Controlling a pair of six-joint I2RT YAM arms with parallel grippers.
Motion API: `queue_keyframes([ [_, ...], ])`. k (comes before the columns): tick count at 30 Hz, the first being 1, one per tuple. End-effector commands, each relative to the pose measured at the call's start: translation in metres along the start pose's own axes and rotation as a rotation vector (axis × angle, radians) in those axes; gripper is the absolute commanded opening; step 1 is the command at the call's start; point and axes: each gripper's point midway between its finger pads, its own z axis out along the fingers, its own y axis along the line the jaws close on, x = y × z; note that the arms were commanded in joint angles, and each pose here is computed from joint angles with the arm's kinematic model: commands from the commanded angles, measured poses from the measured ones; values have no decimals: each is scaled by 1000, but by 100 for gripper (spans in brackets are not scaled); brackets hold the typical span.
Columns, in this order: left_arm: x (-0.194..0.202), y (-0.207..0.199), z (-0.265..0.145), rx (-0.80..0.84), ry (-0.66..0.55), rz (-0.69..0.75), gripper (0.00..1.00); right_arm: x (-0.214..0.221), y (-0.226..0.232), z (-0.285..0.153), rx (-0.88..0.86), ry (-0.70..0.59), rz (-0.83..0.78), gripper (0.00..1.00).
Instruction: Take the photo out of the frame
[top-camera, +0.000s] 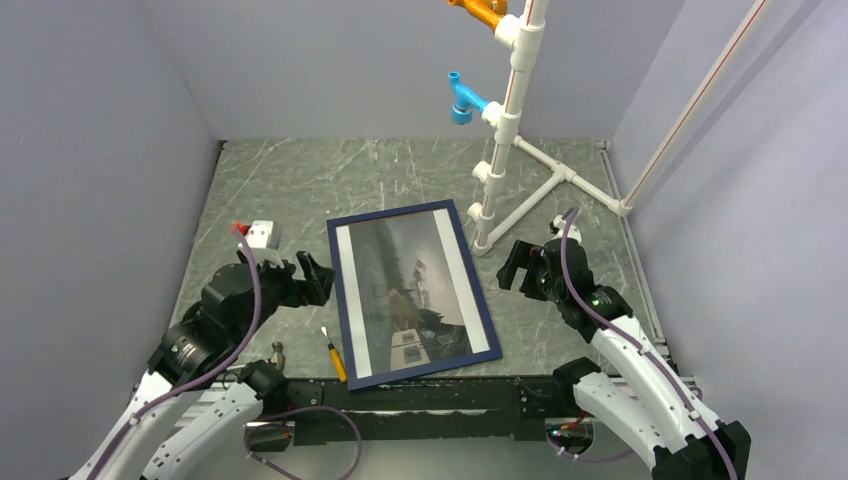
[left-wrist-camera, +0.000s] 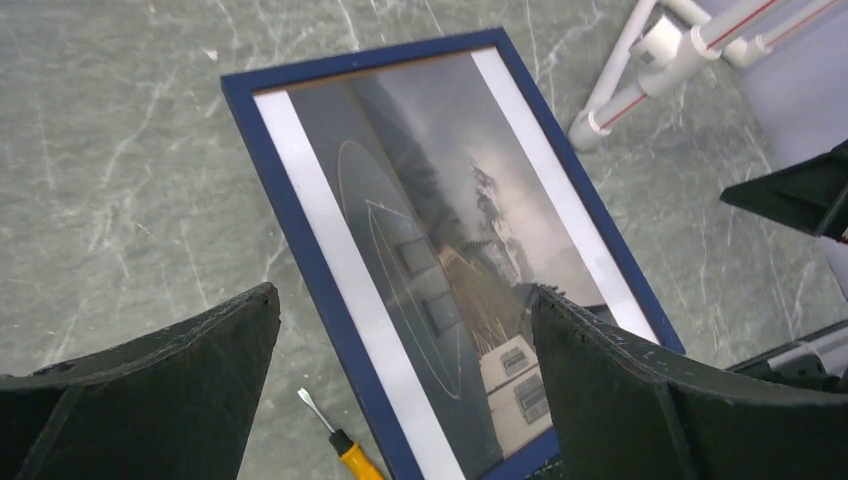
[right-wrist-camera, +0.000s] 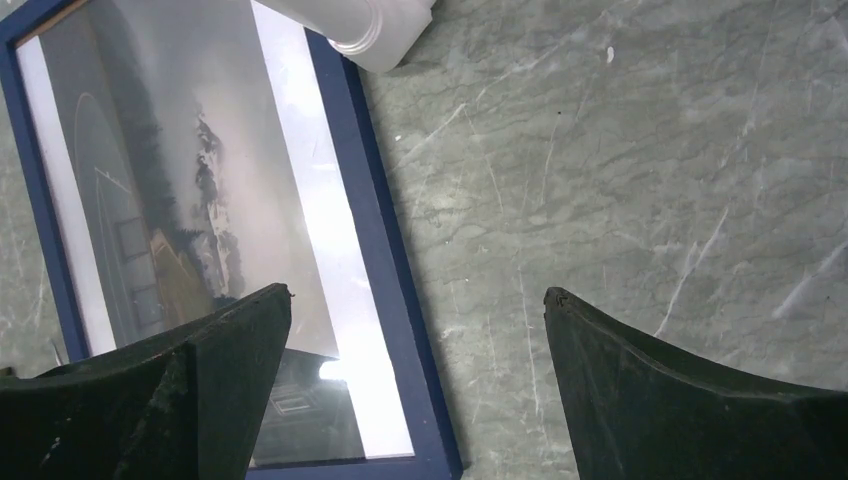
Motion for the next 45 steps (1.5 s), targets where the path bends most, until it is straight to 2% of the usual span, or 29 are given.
queue_keyframes([
  [1,21,-15,11,64,106,-17,99,-1,5,1,-17,9,-3,100],
  [9,52,-39,32,168,249,-59,99,13,21,25,-90,105,-32,100],
  [20,95,-21,50,38,425,-81,99,44,2,60,9,243,24,100],
  [32,106,-29,52,81,457,-117,99,85,-14,86,4,355,112,100],
  [42,114,-42,56,151,500,-133,99,97,28,98,-128,390,83,100],
  [45,117,-43,58,147,522,-135,99,95,38,99,-158,383,87,96],
])
